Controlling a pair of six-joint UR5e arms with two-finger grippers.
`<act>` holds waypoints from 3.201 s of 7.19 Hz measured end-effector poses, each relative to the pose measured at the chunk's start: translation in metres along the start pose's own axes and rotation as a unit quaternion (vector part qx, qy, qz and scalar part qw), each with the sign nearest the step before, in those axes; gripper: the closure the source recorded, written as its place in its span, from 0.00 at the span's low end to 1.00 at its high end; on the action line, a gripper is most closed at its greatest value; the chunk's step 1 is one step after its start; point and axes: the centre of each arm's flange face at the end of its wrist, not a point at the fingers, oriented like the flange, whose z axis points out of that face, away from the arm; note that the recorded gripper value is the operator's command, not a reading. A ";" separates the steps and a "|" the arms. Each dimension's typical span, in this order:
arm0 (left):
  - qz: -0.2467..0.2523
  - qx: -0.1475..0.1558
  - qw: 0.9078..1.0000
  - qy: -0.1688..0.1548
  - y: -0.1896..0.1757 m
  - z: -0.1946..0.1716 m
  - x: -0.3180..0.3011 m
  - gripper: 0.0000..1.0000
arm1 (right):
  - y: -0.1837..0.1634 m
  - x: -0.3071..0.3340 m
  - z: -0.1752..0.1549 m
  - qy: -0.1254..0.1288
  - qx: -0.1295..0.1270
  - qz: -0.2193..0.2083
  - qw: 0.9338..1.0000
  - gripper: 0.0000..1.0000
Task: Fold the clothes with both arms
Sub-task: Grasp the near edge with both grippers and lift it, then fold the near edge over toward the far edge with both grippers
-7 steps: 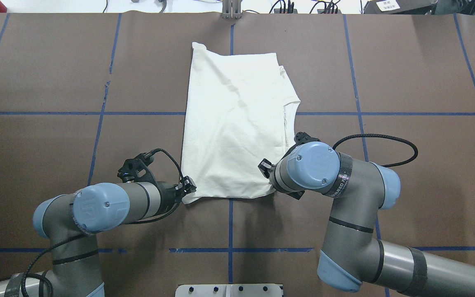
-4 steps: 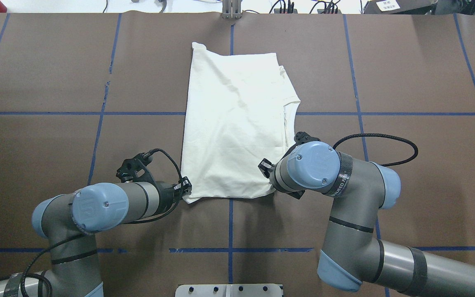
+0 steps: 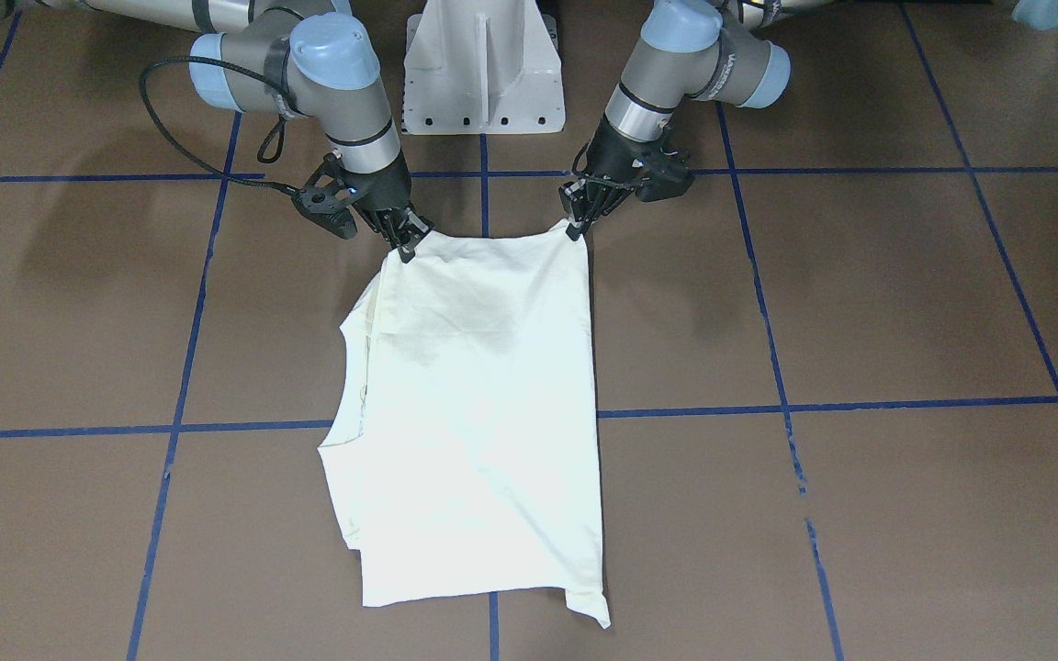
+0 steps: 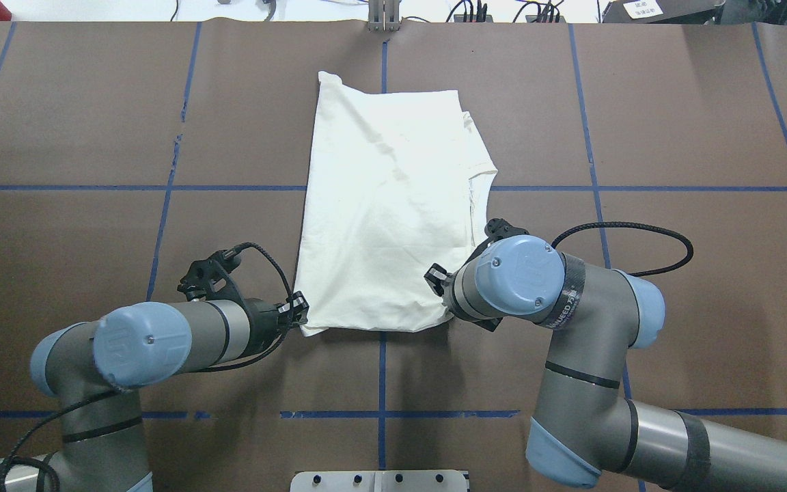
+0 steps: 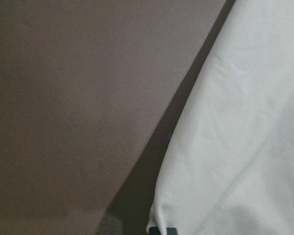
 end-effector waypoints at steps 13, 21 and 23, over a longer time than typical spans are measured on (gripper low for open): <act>0.045 0.098 0.994 -0.022 -0.118 -0.041 0.143 1.00 | -0.079 -0.063 -0.067 -0.067 0.020 0.052 0.996 1.00; 0.113 0.139 0.984 -0.020 -0.218 0.052 0.158 0.52 | -0.165 -0.127 0.015 -0.040 0.004 0.105 0.994 1.00; 0.126 0.134 0.983 0.008 -0.218 0.049 0.156 0.68 | -0.174 -0.130 0.022 -0.046 0.002 0.106 0.993 1.00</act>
